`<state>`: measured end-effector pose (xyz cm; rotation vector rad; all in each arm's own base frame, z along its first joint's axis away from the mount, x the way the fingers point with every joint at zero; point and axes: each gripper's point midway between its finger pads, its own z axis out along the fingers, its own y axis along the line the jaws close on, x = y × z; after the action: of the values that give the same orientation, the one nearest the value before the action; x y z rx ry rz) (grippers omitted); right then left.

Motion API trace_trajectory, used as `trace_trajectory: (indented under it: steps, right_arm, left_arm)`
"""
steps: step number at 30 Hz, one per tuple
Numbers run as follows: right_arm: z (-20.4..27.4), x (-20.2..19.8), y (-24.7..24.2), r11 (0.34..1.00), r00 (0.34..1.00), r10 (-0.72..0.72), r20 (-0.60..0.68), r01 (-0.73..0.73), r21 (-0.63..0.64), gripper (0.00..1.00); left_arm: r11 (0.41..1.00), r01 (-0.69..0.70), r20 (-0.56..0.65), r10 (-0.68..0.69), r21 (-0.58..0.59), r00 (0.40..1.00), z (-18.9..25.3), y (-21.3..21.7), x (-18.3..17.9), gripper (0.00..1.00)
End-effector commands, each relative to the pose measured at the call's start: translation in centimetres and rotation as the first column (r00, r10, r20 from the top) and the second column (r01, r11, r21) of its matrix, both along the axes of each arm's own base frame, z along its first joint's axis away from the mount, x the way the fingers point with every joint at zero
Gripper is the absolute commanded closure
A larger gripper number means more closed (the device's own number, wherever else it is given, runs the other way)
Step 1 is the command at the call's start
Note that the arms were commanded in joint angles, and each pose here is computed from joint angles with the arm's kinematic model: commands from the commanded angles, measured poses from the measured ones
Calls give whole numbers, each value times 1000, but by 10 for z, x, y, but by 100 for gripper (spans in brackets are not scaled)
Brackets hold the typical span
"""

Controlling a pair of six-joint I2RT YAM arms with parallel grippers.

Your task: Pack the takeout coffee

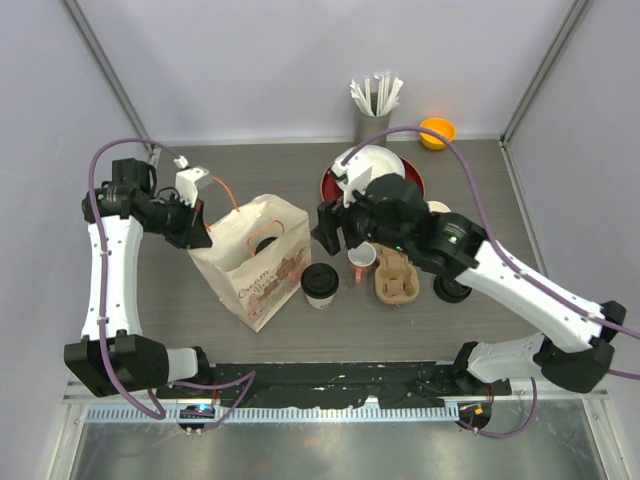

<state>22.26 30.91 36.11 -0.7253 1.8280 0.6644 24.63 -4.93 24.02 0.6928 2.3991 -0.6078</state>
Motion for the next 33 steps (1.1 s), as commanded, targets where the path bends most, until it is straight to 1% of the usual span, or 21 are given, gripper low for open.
trace_trajectory:
  steps: [1,2,5,8,11,13,16,22,27,30,31,33]
  right_arm:
    - [-80,14,-13,970,946,-236,-220,214,-119,33]
    - [-96,13,-13,964,933,-255,-255,225,-143,38]
    - [-128,9,-11,952,894,-297,-334,250,-176,43]
    - [-154,4,-13,942,868,-323,-378,260,-211,44]
    - [-170,-1,-10,943,855,-319,-408,241,-231,47]
    - [-177,-3,-8,943,854,-313,-416,229,-240,47]
    - [-186,-1,-4,940,851,-317,-419,224,-256,52]
    - [-202,6,-2,924,851,-333,-405,210,-319,59]
    - [-211,4,-1,917,846,-335,-414,191,-351,62]
    - [-214,3,-1,917,845,-332,-419,184,-355,68]
    - [-214,3,0,918,847,-327,-420,179,-353,74]
    - [-213,2,1,921,847,-321,-423,174,-350,80]
  left_arm:
    - [1000,-18,-97,18,3,995,4,-3,-35,100]
    - [1000,-22,-95,22,4,995,5,-3,-35,100]
    - [1000,-28,-92,28,2,995,6,-4,-36,100]
    - [999,-35,-87,35,0,996,8,-4,-37,100]
    - [999,-45,-82,44,-2,996,9,-4,-35,100]
    - [999,-50,-82,49,-5,995,9,-4,-34,100]
    - [999,-50,-82,49,-9,995,9,-5,-35,100]
    - [999,-50,-83,50,-1,995,9,-4,-37,100]
    - [999,-50,-82,50,1,995,9,-4,-38,100]
    - [999,-53,-86,53,0,995,9,-4,-38,100]
    - [999,-53,-87,52,-2,995,9,-4,-38,100]
    - [998,-56,-84,55,-4,995,10,-4,-37,100]
